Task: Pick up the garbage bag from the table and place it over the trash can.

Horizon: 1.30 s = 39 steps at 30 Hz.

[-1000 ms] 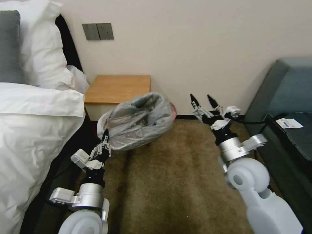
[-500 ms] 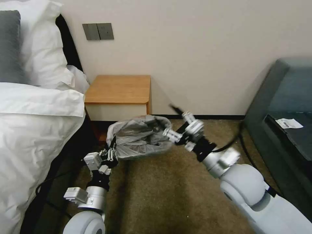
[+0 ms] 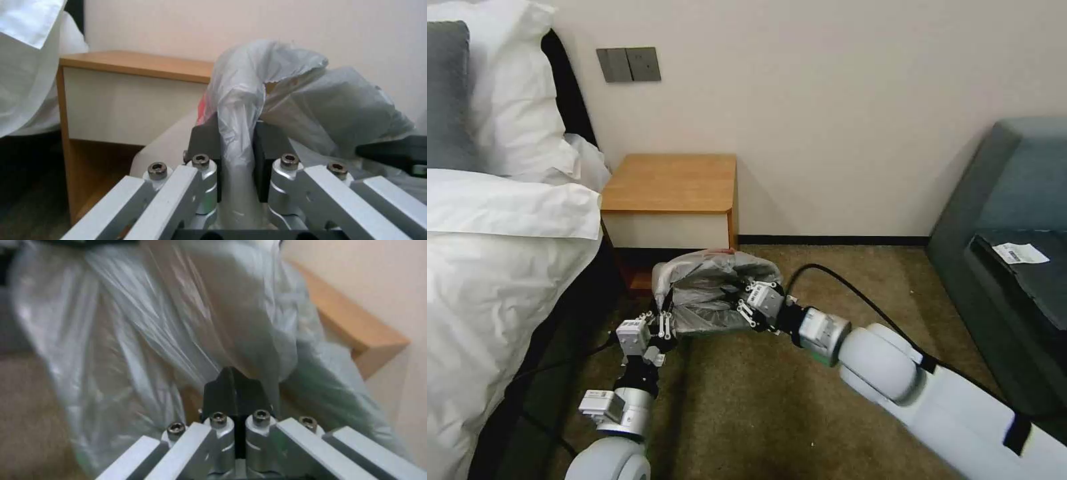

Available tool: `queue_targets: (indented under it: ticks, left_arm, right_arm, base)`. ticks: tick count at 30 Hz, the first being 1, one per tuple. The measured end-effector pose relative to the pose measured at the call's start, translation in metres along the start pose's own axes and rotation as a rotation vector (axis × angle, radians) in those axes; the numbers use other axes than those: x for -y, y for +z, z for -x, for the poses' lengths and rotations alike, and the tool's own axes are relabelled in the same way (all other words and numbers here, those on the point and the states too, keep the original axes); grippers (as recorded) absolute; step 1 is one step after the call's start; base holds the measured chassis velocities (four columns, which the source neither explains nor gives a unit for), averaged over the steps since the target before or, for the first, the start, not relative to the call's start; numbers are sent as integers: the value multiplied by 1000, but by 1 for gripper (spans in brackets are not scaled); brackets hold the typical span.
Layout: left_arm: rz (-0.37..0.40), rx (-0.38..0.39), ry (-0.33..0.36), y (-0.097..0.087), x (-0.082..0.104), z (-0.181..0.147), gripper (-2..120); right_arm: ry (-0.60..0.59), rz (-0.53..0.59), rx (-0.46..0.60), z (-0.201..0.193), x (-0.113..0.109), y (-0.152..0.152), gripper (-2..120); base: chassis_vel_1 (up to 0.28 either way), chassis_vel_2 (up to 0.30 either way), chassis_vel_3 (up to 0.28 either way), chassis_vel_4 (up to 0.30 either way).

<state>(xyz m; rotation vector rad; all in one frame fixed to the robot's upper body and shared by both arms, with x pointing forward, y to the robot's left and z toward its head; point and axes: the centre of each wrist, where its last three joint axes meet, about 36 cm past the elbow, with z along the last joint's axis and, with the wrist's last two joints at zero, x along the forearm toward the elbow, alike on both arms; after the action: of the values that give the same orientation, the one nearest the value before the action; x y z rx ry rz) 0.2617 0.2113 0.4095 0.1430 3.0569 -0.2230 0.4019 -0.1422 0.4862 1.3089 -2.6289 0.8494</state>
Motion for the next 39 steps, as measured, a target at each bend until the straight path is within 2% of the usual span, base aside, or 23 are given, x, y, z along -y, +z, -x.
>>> queue_targets:
  ticks: [9,13,16,24,30,39]
  left_arm:
    - [16,-1,11,6,7,-1,11]
    - [19,-6,22,9,11,-3,11]
    - [18,-12,34,10,17,-5,11]
    - [19,-7,52,9,25,-8,11]
    - [13,-6,64,10,32,-11,11]
    - [5,-7,65,13,37,-11,11]
  right_arm:
    - [-33,7,-107,39,-6,-6,0]
    - [-60,-23,-167,66,-13,5,0]
    - [-68,-78,-246,94,-14,22,0]
    - [-54,-240,-351,128,4,23,0]
    - [-45,-279,-391,146,11,22,0]
    - [-45,-288,-404,158,6,20,0]
  base:
    - [0,0,0,0]
    - [0,0,0,0]
    - [0,0,0,0]
    - [0,0,0,0]
    - [0,0,0,0]
    - [0,0,0,0]
